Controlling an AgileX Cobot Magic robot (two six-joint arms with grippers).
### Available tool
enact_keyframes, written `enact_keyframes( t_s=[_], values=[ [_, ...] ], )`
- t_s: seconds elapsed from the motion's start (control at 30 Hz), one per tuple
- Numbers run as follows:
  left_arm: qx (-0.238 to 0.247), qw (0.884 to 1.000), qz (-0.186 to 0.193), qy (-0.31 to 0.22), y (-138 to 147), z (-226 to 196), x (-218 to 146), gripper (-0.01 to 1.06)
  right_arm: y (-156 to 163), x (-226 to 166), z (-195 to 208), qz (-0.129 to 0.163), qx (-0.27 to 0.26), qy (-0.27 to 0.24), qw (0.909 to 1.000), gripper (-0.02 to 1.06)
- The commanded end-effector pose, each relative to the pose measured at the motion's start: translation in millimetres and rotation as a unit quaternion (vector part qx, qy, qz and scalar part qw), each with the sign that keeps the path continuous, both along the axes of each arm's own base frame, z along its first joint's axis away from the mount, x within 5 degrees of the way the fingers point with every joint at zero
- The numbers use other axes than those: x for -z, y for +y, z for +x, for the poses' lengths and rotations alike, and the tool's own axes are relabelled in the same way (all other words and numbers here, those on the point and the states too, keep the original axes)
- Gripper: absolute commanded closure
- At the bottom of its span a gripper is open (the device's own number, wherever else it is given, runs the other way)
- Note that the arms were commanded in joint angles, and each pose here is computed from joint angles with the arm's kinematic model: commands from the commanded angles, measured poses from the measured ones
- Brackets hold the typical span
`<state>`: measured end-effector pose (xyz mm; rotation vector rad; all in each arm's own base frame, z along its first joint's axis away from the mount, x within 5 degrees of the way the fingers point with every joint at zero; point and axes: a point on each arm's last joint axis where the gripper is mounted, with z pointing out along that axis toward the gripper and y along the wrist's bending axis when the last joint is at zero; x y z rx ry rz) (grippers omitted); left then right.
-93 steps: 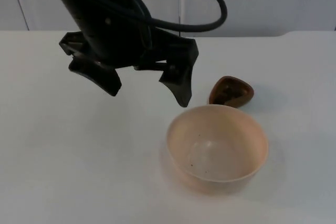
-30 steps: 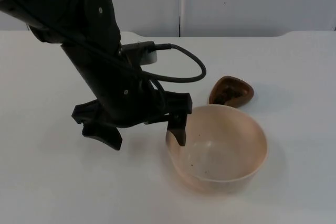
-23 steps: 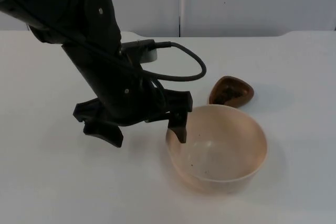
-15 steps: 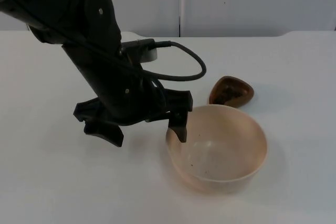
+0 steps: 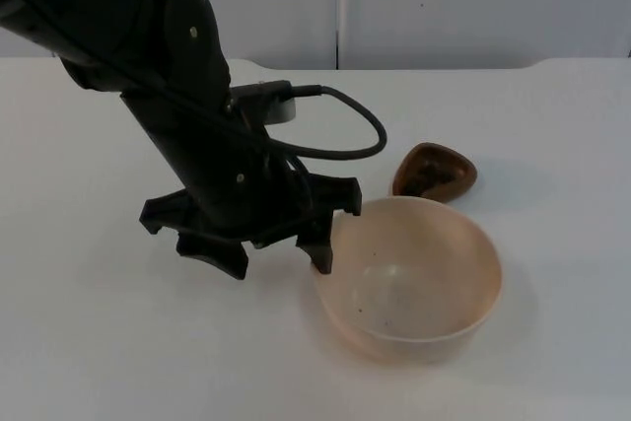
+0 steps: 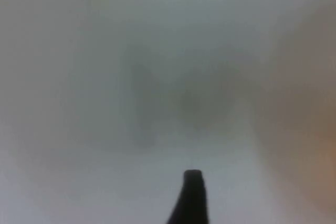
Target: Pick up the bowl with the left hand and pour the coffee beans from the cup into the bowl with the right hand.
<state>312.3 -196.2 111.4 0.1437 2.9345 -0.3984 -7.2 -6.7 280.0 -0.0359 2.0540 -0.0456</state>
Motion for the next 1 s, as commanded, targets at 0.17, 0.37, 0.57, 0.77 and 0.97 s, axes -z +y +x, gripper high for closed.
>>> enact_keyframes(
  t_s=[0.17, 0.37, 0.57, 0.77, 0.97],
  values=[
    [0.0, 1.0, -0.003, -0.002, -2, -1, 0, 0.6, 0, 0, 0, -0.007, 0.001, -0.004, 1.0, -0.01],
    [-0.015, 1.0, -0.015, 0.007, -4, -2, 0, 0.84, 0, 0, 0, -0.007, 0.001, -0.004, 1.0, -0.01],
    [-0.018, 1.0, -0.017, 0.01, -4, -2, 0, 1.05, 0, 0, 0, -0.007, 0.001, -0.004, 1.0, -0.01],
    [-0.009, 1.0, -0.017, 0.009, -3, -5, -11, 1.05, 0, 0, 0, -0.007, 0.001, -0.004, 1.0, -0.01],
    [0.015, 0.999, -0.017, -0.025, 5, -4, -40, 1.05, 0, 0, 0, -0.007, 0.001, -0.004, 1.0, -0.01]
  ],
)
